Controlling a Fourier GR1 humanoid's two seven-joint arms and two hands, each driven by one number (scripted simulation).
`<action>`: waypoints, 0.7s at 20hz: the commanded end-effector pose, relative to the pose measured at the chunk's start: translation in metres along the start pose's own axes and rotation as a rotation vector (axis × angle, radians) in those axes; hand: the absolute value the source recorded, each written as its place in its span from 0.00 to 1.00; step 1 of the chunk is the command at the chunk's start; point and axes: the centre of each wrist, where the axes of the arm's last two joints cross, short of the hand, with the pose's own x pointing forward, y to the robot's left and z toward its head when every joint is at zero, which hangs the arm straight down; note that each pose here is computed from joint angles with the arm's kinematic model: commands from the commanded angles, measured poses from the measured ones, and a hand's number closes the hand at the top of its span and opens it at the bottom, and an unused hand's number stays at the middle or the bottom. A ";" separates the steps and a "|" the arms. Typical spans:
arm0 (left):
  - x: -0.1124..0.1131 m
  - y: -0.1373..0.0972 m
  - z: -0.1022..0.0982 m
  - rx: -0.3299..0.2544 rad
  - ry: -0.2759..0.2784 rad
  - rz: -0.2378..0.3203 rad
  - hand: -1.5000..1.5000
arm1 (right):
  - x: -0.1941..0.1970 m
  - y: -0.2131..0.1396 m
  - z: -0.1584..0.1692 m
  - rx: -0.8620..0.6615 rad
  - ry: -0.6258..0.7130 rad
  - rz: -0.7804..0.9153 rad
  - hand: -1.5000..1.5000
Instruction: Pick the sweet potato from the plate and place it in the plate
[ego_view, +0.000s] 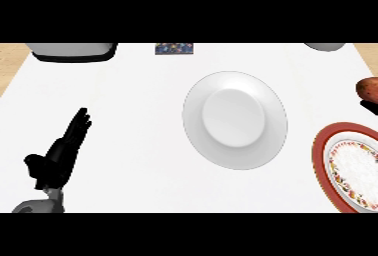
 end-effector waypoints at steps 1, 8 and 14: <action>0.001 0.002 -0.007 0.002 -0.006 0.000 0.50 | 0.031 0.017 -0.029 0.079 -0.028 -0.026 1.00; -0.008 0.008 0.002 -0.015 -0.018 0.013 0.50 | 0.086 0.087 -0.073 0.124 -0.047 -0.097 1.00; -0.013 -0.005 -0.008 0.003 -0.009 0.010 0.50 | 0.121 0.125 -0.083 0.145 -0.056 -0.100 1.00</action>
